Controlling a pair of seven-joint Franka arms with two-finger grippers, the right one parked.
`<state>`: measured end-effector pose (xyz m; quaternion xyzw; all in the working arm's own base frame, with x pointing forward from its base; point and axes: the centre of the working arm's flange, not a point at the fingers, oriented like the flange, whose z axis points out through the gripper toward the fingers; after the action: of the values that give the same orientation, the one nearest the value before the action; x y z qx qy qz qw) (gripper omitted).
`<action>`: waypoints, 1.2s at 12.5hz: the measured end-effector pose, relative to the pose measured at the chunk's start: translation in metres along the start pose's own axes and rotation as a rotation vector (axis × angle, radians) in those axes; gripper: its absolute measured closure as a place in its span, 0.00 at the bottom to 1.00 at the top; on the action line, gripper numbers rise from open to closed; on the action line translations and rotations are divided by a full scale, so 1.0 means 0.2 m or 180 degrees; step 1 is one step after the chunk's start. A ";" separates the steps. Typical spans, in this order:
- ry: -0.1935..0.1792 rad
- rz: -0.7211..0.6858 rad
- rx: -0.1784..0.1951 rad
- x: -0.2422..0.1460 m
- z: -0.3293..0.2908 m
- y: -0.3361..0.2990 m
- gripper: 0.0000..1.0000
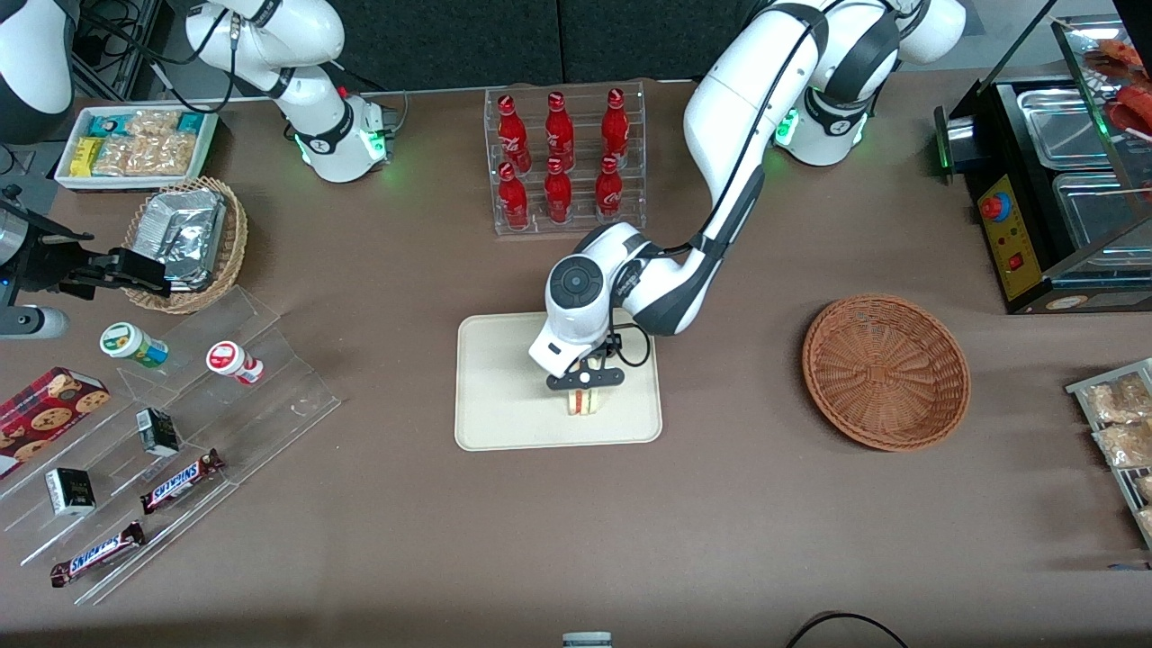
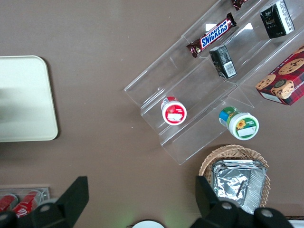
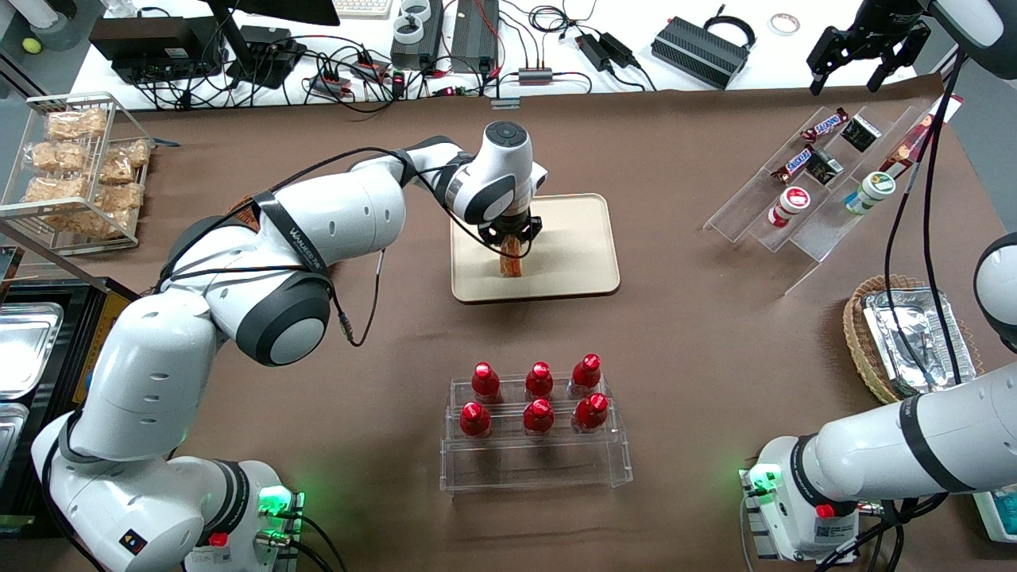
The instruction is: Place sandwich from basket to tray
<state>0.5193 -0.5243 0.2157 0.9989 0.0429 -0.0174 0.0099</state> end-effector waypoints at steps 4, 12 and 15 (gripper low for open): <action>-0.0096 -0.0105 0.0213 0.02 -0.31 -0.06 0.08; -0.0306 -0.0041 0.0426 0.03 -1.04 -0.91 0.00; -0.0408 0.0206 0.0382 0.06 -1.15 -1.43 0.00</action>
<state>0.5140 -0.2331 0.4393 0.9954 0.0088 -0.0836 -0.0467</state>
